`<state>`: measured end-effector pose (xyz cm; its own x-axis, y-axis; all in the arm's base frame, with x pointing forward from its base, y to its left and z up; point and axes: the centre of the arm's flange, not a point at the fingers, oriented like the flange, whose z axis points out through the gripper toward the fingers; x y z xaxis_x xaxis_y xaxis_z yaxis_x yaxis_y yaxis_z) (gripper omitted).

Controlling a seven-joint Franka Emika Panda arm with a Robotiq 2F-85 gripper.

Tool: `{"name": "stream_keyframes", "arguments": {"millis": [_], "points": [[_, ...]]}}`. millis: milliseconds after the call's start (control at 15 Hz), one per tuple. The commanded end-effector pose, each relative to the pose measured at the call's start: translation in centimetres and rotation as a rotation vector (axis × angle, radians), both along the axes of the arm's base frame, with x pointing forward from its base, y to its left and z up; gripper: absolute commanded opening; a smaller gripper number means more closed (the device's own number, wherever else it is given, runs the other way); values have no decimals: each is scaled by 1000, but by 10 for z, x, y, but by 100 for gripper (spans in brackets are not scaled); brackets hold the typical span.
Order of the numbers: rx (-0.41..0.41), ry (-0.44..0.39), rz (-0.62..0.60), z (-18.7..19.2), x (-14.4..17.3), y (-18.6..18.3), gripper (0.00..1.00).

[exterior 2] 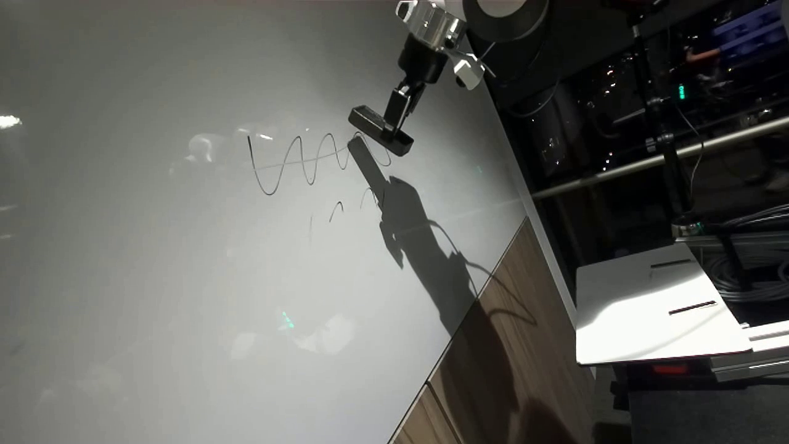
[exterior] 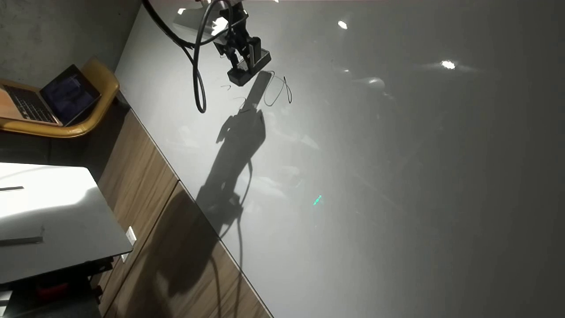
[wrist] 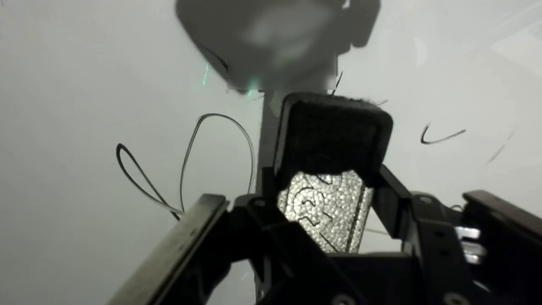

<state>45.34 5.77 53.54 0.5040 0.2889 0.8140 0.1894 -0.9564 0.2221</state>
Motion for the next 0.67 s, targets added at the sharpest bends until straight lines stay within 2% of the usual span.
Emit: {"name": "stream_keyframes", "arguments": {"millis": [0, 600], "points": [[-16, -14, -12, 2, -6, 2, 32], [-21, 13, -17, -2, -9, 1, 32]]}}
